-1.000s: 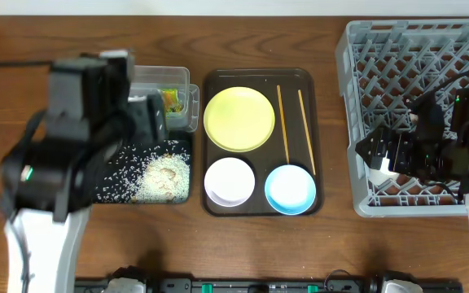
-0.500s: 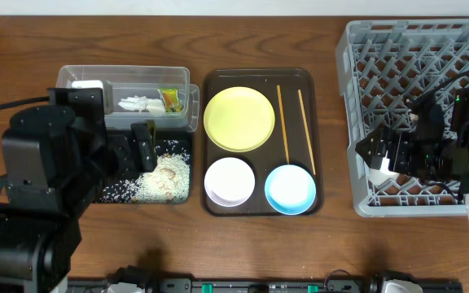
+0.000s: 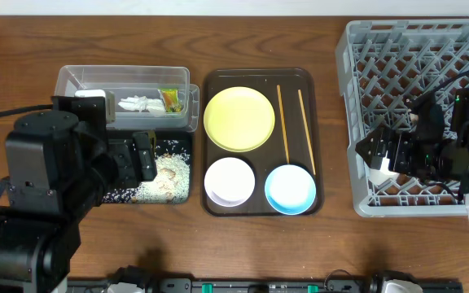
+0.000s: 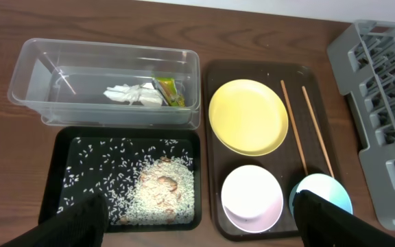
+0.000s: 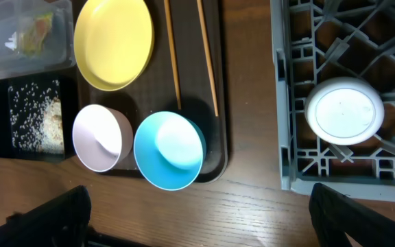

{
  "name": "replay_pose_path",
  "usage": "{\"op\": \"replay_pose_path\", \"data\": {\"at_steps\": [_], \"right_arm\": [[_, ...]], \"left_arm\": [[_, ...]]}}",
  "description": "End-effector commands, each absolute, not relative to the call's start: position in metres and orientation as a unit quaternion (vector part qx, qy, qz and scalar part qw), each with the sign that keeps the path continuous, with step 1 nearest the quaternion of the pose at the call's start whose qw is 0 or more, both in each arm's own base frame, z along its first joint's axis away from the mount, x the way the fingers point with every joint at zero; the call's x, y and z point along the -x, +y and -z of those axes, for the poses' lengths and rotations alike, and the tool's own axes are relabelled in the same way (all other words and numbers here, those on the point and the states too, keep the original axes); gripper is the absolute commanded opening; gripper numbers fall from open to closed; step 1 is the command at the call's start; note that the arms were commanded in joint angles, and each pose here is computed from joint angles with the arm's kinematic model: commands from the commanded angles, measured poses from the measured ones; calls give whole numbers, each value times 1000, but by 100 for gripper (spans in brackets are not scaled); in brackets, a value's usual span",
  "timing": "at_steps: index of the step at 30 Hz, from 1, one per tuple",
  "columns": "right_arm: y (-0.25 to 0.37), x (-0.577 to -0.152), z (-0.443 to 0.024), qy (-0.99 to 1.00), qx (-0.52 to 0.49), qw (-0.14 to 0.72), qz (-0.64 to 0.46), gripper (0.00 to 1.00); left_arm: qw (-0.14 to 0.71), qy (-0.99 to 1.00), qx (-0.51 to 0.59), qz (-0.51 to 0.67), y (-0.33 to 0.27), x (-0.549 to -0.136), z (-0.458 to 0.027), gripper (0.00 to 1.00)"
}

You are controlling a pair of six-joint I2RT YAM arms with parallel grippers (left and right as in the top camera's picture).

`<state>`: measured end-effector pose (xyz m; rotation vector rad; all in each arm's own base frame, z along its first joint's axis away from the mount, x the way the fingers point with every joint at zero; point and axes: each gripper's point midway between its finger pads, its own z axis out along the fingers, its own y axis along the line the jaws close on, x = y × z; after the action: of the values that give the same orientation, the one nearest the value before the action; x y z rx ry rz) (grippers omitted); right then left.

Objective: Sort waste into correct bins and load items into the dishwasher rack

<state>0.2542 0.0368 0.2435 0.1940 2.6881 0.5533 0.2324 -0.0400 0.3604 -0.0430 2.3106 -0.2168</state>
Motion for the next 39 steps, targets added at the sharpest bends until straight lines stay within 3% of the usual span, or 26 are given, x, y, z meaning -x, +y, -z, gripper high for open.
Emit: {"op": "replay_pose_path", "data": {"at_steps": [1, 12, 24, 39], "right_arm": [[39, -255, -249, 957, -60, 204, -196, 99], [39, -255, -249, 957, -60, 204, -196, 99], [39, -255, -249, 957, -60, 204, -196, 99], [39, -255, -249, 957, -60, 204, -196, 99]], "left_arm": [[407, 911, 25, 69, -33, -236, -358, 88], [536, 840, 5, 80, -36, -255, -361, 89], [631, 770, -1, 92, -34, -235, -271, 89], [644, 759, -1, 95, -34, -232, -171, 89]]}}
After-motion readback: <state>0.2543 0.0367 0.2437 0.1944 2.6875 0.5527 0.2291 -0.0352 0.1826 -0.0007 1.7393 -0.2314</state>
